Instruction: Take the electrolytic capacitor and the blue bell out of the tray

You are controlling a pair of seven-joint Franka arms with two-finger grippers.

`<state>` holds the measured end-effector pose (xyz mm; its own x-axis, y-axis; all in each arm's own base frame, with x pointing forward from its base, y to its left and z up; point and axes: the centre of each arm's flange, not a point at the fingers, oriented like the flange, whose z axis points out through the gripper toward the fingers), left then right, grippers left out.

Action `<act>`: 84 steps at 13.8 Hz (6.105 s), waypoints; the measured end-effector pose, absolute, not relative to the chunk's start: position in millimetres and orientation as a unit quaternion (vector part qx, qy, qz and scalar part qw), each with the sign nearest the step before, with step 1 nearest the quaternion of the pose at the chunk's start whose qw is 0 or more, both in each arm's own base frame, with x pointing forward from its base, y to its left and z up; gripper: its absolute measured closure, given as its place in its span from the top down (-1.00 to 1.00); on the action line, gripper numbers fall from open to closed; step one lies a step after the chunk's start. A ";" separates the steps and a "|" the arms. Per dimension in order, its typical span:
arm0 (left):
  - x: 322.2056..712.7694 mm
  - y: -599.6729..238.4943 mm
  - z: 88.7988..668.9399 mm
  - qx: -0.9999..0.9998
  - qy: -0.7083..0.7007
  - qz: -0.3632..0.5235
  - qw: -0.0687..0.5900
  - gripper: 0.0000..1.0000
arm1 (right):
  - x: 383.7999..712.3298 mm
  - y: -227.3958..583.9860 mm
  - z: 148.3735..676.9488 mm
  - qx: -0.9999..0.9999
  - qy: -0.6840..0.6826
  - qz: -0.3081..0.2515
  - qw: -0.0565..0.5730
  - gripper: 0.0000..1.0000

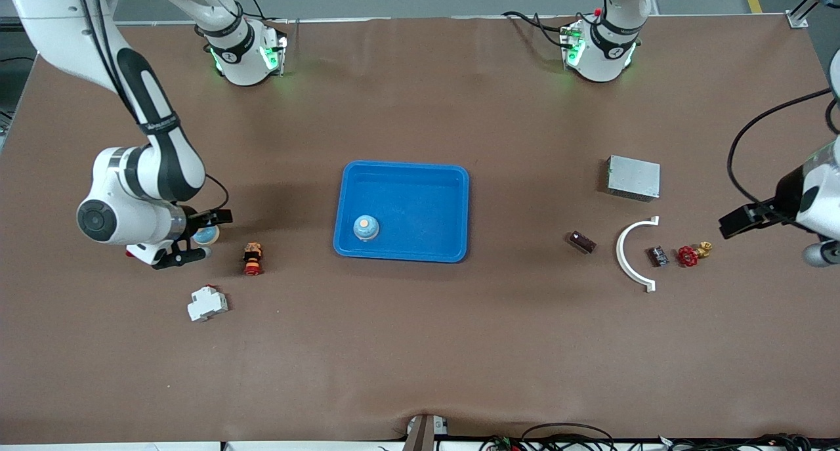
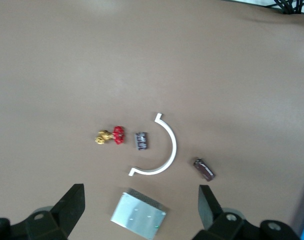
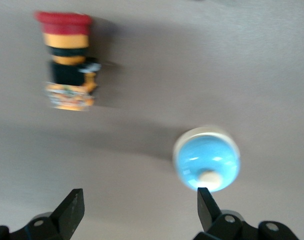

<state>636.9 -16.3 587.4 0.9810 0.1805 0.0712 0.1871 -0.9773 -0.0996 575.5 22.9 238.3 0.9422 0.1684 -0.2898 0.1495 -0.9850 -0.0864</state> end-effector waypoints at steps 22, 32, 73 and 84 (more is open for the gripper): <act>538.7 -26.3 668.4 -0.998 -0.042 -0.030 0.024 1.00 | 571.5 344.3 300.5 -0.996 0.069 0.033 0.035 1.00; 536.0 -33.3 669.7 -0.999 -0.036 -0.028 0.024 1.00 | 555.9 368.8 231.8 -0.997 0.049 0.051 0.021 1.00; 529.0 -42.9 672.7 -0.999 -0.028 -0.023 0.015 1.00 | 621.5 238.8 334.8 -0.995 -0.073 0.073 -0.001 0.36; 529.0 -51.8 671.7 -0.999 -0.020 -0.025 0.015 1.00 | 686.7 -36.3 353.8 -0.956 -0.285 0.061 -0.020 0.36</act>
<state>529.0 -51.8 671.7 0.9979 0.0396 0.0505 0.0411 -0.9987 -0.0291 686.7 -36.3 353.8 0.8302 0.5426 -0.1283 0.5475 -0.8368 0.0035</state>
